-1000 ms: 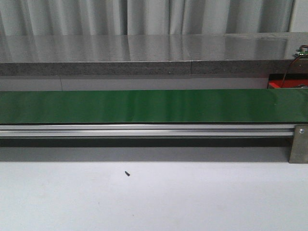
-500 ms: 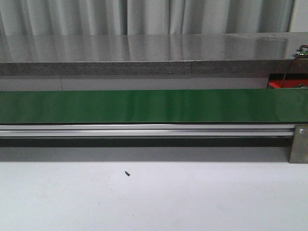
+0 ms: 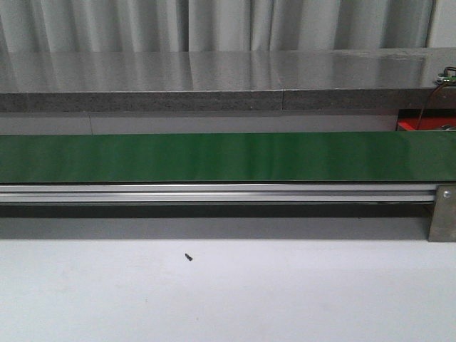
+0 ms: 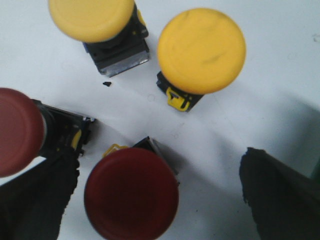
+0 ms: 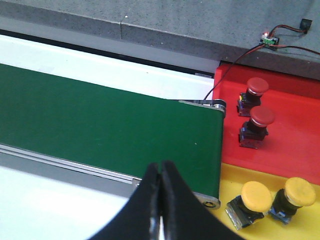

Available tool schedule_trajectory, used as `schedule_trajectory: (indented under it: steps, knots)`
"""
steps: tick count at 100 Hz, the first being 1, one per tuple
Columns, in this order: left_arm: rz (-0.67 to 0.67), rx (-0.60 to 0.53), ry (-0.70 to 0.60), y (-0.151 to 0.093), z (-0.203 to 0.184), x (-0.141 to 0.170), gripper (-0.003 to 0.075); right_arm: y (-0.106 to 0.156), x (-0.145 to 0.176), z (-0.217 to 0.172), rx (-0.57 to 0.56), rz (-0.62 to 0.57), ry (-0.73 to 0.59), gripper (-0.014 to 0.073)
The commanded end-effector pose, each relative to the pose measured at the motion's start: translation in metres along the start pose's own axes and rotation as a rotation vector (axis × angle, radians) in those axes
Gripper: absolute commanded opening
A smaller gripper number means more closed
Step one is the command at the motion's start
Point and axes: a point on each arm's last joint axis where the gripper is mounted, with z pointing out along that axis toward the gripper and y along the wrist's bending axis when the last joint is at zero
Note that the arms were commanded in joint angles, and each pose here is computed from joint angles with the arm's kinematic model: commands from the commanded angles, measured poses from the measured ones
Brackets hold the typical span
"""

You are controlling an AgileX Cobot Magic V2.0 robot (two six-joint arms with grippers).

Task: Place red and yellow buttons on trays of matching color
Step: 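Grasp a red button from the table with the left gripper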

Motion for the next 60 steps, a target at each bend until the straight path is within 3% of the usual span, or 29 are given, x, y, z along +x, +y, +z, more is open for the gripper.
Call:
schedule_trajectory:
  steps: [1, 10, 19, 44, 60]
  knots:
    - [-0.014, 0.011, -0.108, -0.0006, -0.0236, -0.0177, 0.0619, -0.002, -0.0122, -0.0048, 0.028, 0.0, -0.074, -0.0068]
    - [-0.014, 0.011, -0.108, -0.0005, -0.0238, -0.0178, 0.0613, -0.002, -0.0122, -0.0048, 0.028, 0.0, -0.074, -0.0068]
    - [-0.014, 0.012, -0.113, -0.0006, -0.0239, -0.0182, 0.0549, -0.002, -0.0122, -0.0048, 0.028, 0.0, -0.074, -0.0068]
    - [-0.013, 0.012, -0.124, -0.0006, -0.024, -0.0192, 0.0216, -0.002, -0.0122, -0.0048, 0.028, 0.0, -0.074, -0.0068]
    - [-0.011, 0.008, -0.119, 0.0001, -0.0329, -0.0198, 0.0072, -0.002, -0.0122, -0.0048, 0.028, 0.0, -0.074, -0.0068]
